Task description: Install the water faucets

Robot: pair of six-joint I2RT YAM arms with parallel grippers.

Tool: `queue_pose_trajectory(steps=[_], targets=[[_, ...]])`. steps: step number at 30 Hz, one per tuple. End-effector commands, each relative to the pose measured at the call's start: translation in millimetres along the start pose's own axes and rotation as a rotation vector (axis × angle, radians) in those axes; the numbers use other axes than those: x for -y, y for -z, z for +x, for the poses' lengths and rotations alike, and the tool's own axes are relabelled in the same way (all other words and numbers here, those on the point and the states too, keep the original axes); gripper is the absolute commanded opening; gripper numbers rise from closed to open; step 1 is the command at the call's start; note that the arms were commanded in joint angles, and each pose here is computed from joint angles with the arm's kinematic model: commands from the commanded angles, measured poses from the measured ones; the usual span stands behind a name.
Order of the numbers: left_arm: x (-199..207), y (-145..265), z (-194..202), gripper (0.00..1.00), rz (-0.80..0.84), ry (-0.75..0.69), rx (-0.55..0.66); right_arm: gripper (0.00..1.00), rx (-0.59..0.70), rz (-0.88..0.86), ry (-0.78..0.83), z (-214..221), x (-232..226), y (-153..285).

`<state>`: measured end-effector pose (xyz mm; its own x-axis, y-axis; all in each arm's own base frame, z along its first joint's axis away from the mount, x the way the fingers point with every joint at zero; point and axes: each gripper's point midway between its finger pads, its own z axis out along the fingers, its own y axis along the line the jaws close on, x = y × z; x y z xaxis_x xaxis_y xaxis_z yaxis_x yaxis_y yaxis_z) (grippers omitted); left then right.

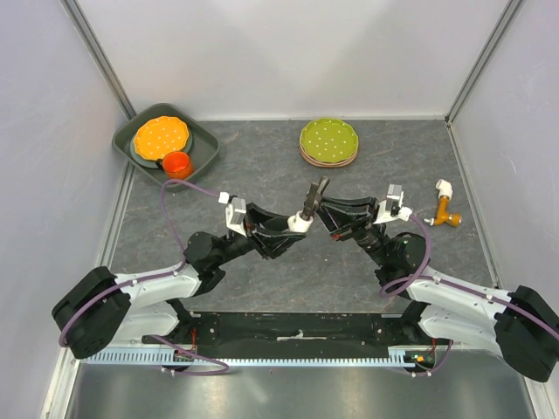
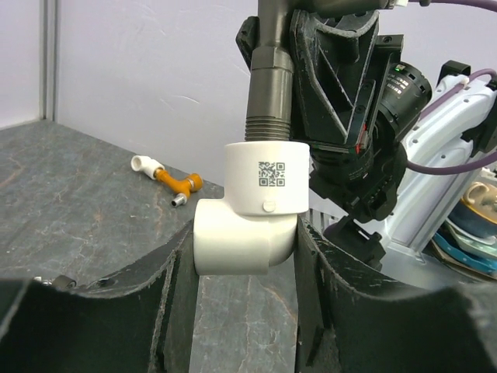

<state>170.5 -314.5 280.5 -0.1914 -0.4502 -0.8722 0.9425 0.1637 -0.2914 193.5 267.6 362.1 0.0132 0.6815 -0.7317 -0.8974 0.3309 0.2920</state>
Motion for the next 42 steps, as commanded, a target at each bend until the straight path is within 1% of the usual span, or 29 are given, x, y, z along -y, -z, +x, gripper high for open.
queue_pose_trajectory(steps=[1, 10, 20, 26, 27, 28, 29, 30, 36, 38, 42], targets=[[4.7, -5.8, -30.9, 0.02, 0.014, -0.164, 0.139, 0.00, 0.063, -0.026, -0.011, -18.9, -11.3, -0.6], [11.5, -18.8, -28.9, 0.02, 0.032, -0.191, 0.181, 0.00, 0.029, -0.012, 0.001, -9.2, -11.9, 0.2], [10.2, -20.6, -34.9, 0.02, -0.033, -0.254, 0.219, 0.00, -0.042, 0.057, 0.072, 8.9, -4.0, 5.3], [9.5, -24.2, -30.9, 0.02, -0.092, -0.349, 0.179, 0.00, -0.083, 0.127, 0.120, 18.6, 1.9, 8.6], [9.9, -26.0, -33.1, 0.02, -0.099, -0.391, 0.179, 0.00, -0.084, 0.152, 0.136, 19.2, 5.6, 9.1], [11.6, -27.2, -26.8, 0.02, -0.103, -0.398, 0.155, 0.00, -0.090, 0.157, 0.138, 21.3, 4.1, 9.8], [11.4, -27.3, -30.9, 0.02, -0.121, -0.413, 0.163, 0.00, -0.101, 0.168, 0.143, 24.6, 5.3, 11.2], [10.5, -28.2, -32.0, 0.02, -0.131, -0.458, 0.158, 0.00, -0.101, 0.202, 0.148, 25.6, 10.3, 12.8], [13.0, -32.1, -31.2, 0.02, -0.183, -0.534, 0.147, 0.00, -0.125, 0.268, 0.176, 39.0, 9.8, 19.8], [17.0, -35.1, -30.5, 0.02, -0.194, -0.549, 0.146, 0.00, -0.112, 0.317, 0.186, 38.5, 15.4, 22.9], [23.3, -41.7, -29.2, 0.02, -0.223, -0.638, 0.136, 0.00, -0.119, 0.383, 0.196, 48.6, 16.7, 30.5]])
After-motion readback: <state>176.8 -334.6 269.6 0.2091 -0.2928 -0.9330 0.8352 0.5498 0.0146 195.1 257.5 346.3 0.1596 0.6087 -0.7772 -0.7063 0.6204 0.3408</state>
